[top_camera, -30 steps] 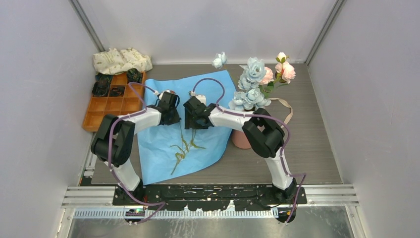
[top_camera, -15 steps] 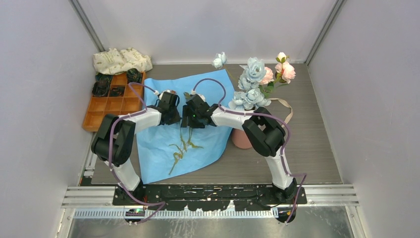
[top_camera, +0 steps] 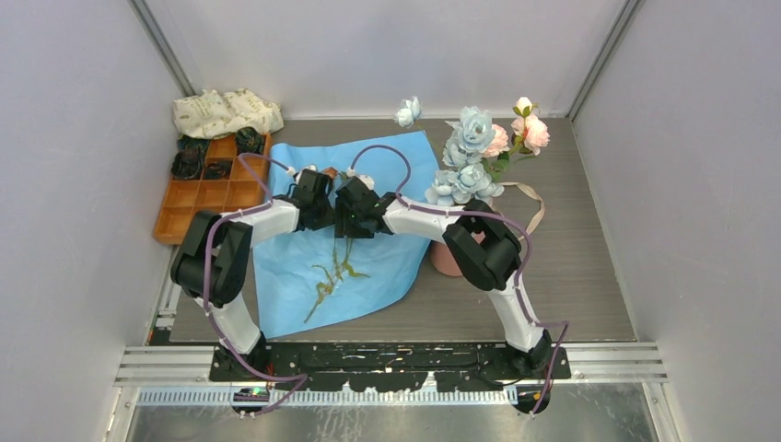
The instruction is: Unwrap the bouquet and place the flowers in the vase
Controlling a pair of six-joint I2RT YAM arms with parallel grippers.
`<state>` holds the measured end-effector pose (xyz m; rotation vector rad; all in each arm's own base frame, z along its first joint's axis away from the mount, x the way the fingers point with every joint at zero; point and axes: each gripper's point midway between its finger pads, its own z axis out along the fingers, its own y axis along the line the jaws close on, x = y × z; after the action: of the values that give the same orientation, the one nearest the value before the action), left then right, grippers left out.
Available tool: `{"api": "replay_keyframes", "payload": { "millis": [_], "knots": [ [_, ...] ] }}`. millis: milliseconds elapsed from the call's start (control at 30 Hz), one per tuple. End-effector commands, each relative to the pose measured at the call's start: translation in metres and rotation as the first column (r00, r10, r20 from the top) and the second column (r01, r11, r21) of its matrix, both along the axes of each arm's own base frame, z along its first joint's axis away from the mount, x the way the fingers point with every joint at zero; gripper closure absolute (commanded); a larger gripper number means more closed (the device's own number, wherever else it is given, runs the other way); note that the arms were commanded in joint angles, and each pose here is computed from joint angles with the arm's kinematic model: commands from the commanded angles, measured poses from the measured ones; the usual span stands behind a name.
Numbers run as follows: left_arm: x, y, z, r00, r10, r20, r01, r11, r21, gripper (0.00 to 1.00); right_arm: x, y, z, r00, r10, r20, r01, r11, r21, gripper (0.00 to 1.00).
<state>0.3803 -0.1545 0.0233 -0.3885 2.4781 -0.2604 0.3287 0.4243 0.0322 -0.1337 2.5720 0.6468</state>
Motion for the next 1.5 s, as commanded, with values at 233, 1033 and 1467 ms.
{"api": "replay_keyframes", "payload": {
  "millis": [233, 1033, 1467],
  "knots": [
    [-0.005, -0.015, -0.014, 0.999, -0.049, -0.021, 0.048, 0.998, -0.030, 0.88, -0.026, 0.015, -0.004, 0.997, 0.071, 0.038, -0.065, 0.989, -0.131, 0.44],
    [-0.019, -0.032, -0.020, 0.990, -0.140, -0.018, 0.137, 0.984, -0.118, 0.89, -0.047, 0.022, -0.012, 0.994, 0.104, -0.020, -0.106, 0.987, -0.123, 0.74],
    [-0.027, -0.034, -0.007, 0.986, -0.166, -0.011, 0.163, 0.976, -0.142, 0.89, -0.048, 0.013, -0.002, 0.995, 0.103, 0.005, -0.102, 0.986, -0.135, 0.99]
  ]
}}
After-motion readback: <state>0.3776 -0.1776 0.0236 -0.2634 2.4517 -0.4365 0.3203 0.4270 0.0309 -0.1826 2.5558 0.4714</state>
